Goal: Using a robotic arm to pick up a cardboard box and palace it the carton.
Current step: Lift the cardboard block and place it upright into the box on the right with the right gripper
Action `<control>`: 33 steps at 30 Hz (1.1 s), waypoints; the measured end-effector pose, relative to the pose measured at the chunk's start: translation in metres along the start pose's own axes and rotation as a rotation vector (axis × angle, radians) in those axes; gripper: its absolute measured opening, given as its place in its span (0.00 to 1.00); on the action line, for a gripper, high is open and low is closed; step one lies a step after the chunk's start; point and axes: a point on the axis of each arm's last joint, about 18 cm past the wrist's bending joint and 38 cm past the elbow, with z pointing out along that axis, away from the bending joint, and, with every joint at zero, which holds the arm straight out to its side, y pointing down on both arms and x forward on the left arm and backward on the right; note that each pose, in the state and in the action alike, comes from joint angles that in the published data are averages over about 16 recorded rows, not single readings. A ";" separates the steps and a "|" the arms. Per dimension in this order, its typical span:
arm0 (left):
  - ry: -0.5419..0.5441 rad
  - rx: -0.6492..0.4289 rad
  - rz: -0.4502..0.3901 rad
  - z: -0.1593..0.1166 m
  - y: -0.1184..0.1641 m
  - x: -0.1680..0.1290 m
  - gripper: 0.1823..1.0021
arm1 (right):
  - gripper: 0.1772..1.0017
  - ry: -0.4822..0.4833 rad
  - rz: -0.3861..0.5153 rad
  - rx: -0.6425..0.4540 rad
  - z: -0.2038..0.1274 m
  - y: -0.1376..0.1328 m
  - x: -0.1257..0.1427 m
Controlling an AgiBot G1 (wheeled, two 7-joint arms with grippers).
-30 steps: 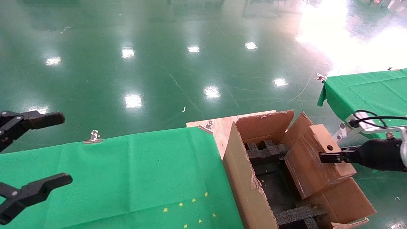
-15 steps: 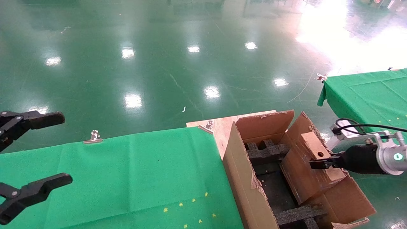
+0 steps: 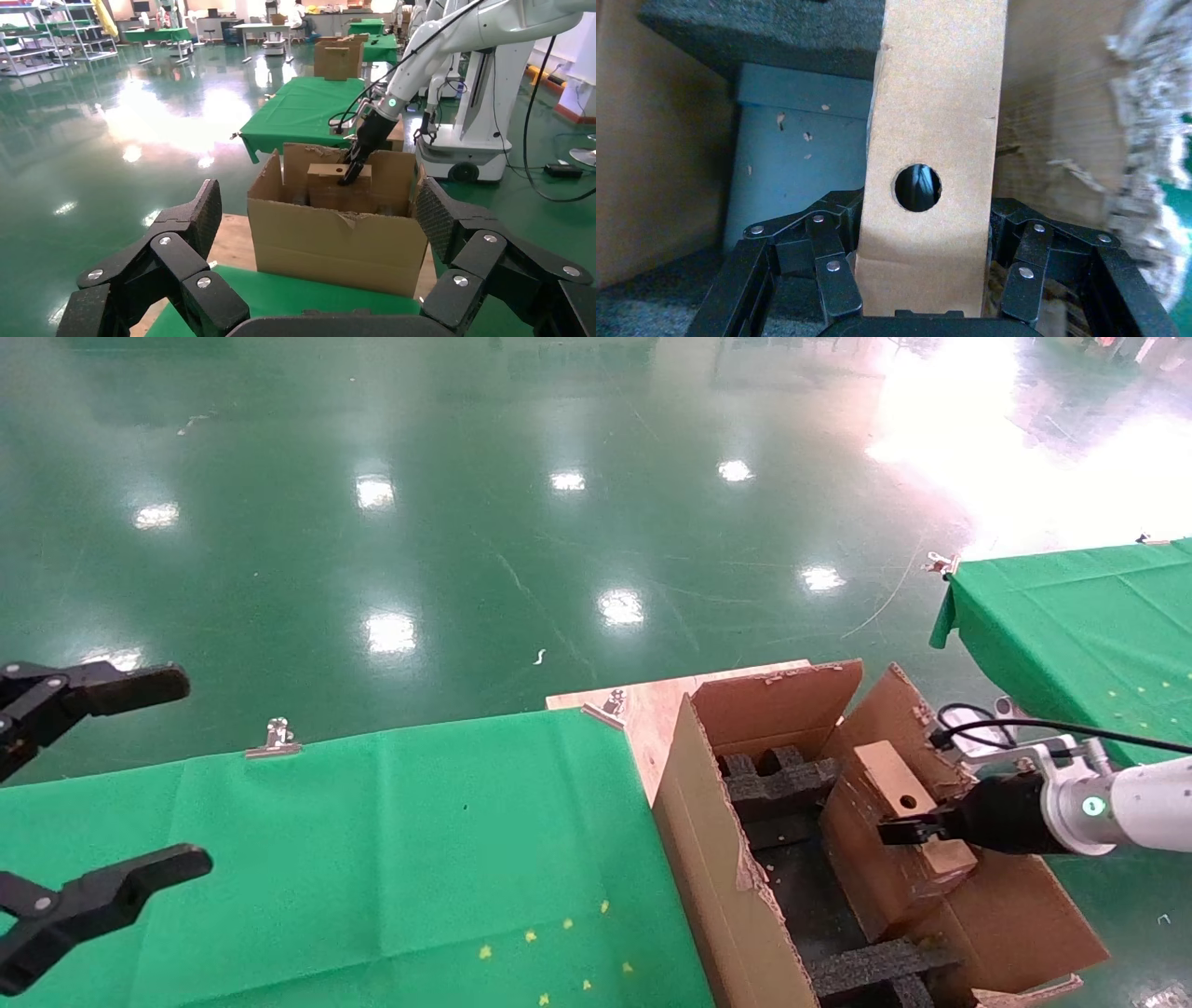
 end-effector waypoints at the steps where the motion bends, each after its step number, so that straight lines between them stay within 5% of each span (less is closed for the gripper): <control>1: 0.000 0.000 0.000 0.000 0.000 0.000 1.00 | 0.14 0.001 -0.001 -0.003 0.002 0.001 0.000; 33: -0.001 0.000 0.000 0.000 0.000 0.000 1.00 | 0.16 -0.004 0.002 -0.067 0.046 0.023 -0.011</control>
